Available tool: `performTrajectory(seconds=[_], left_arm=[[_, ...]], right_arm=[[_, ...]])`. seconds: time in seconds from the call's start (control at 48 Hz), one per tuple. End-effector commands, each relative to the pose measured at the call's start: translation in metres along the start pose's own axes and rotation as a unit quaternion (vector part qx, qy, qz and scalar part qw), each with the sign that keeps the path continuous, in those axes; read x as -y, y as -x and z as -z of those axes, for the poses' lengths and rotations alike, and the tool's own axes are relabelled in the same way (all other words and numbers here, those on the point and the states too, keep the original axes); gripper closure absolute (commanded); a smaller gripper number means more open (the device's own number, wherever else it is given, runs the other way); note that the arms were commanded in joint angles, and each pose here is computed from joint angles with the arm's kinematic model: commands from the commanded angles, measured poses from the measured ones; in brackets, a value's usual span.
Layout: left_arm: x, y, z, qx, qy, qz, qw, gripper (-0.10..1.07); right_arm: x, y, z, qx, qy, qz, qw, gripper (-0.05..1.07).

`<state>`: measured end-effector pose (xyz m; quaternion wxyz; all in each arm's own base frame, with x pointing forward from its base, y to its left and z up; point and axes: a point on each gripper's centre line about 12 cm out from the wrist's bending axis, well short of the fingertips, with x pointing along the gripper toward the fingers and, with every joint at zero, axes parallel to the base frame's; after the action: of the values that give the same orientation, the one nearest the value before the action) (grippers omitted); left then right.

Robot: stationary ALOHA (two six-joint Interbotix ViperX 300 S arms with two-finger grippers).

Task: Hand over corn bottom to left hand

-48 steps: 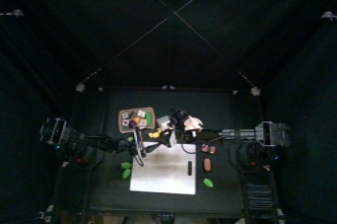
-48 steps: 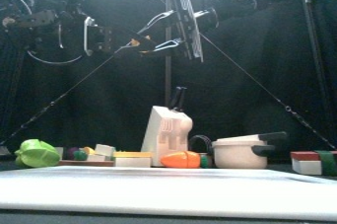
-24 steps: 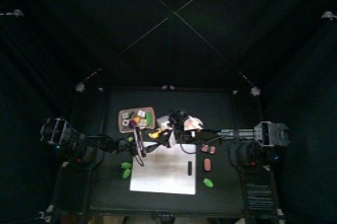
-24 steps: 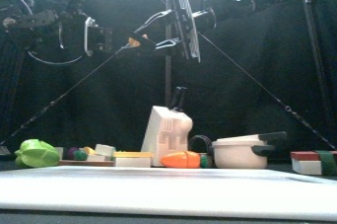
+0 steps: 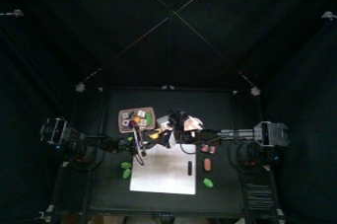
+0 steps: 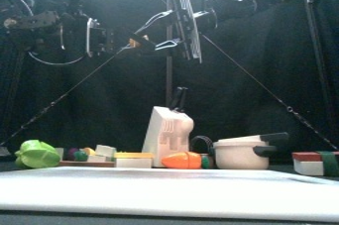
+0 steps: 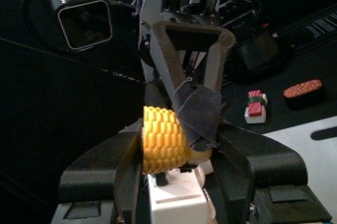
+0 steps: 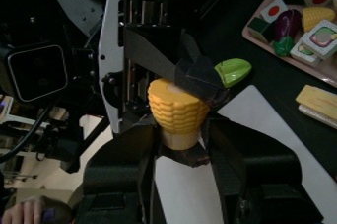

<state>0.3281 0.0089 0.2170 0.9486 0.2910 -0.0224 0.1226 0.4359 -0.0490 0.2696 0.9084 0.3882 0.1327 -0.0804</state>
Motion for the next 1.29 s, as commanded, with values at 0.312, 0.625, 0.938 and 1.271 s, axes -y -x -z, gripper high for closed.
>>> performTrajectory(seconds=[0.312,0.625,0.938,1.271], left_arm=[[-0.001,-0.003,-0.006,0.011,0.004,-0.004,0.9999,0.39],[-0.002,-0.002,-0.007,0.011,0.007,-0.005,0.9999,0.39],[-0.001,0.000,-0.005,0.008,0.006,-0.003,0.9999,0.39],[-0.003,0.001,-0.004,0.003,0.009,-0.008,0.9999,0.39]], right_arm=[[-0.009,0.004,-0.012,0.014,0.012,-0.015,0.9997,0.27],[-0.008,0.004,-0.010,0.011,0.024,-0.012,0.9996,0.00],[-0.008,0.009,-0.010,0.011,0.024,-0.010,0.9996,0.00],[-0.006,0.020,-0.005,0.009,0.025,-0.009,0.9996,0.00]])
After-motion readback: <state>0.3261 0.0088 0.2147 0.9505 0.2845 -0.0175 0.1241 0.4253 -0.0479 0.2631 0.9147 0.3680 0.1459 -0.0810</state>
